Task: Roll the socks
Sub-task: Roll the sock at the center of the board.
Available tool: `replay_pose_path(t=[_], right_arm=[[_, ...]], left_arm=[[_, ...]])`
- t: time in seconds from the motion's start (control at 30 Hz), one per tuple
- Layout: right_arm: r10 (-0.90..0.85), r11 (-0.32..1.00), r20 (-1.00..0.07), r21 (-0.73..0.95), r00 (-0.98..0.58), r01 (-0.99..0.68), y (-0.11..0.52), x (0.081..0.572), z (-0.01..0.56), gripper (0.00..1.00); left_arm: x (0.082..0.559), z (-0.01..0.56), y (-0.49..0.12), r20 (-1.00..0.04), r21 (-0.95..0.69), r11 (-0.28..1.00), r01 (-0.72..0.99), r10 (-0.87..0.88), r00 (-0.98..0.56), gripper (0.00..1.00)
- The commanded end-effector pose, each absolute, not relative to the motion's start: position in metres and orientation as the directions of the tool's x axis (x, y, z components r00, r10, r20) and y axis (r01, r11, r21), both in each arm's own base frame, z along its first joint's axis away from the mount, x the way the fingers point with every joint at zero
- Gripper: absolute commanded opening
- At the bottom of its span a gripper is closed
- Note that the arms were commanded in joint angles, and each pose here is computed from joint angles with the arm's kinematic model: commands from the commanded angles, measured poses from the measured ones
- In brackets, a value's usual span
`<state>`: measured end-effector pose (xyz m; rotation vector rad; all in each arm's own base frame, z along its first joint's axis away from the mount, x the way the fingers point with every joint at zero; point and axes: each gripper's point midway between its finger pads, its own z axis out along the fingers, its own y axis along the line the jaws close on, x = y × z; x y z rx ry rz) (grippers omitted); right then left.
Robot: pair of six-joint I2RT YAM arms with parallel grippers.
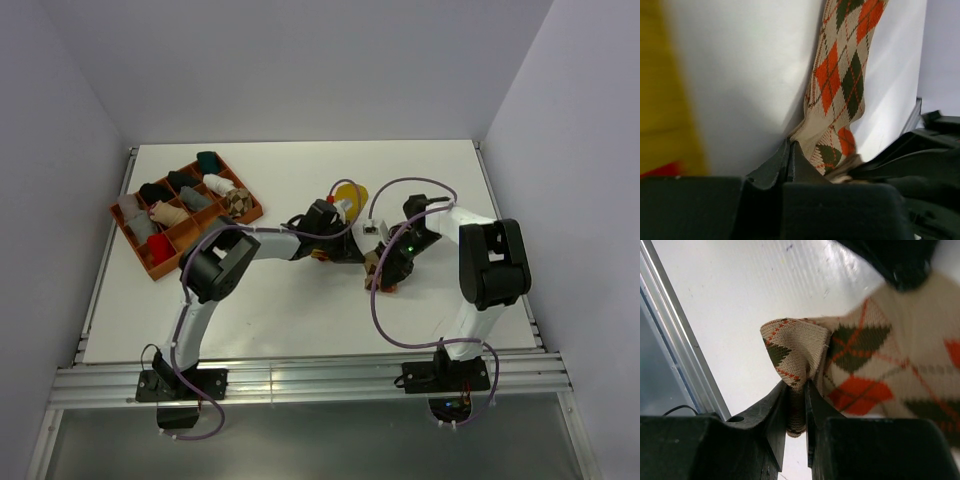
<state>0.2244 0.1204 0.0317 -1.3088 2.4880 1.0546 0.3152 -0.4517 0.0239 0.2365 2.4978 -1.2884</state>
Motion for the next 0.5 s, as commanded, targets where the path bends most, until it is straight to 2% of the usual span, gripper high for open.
replay_pose_path(t=[0.0,0.27,0.47], right_arm=[[-0.672,0.370,-0.437,0.500,-0.597,-0.783,0.122,0.242,0.044,0.19],[-0.682,0.304,-0.439,0.556,-0.584,-0.773,0.139,0.247,0.061,0.19],[-0.710,0.248,-0.318,0.722,-0.628,-0.646,0.142,0.219,0.053,0.20]], left_arm=[[0.337,0.011,-0.411,-0.360,-0.698,0.687,0.201,-0.094,-0.928,0.00],[0.357,0.027,-0.366,-0.385,-0.674,0.729,0.122,-0.206,-0.900,0.00],[0.355,0.027,-0.362,-0.386,-0.665,0.736,0.129,-0.191,-0.903,0.00]])
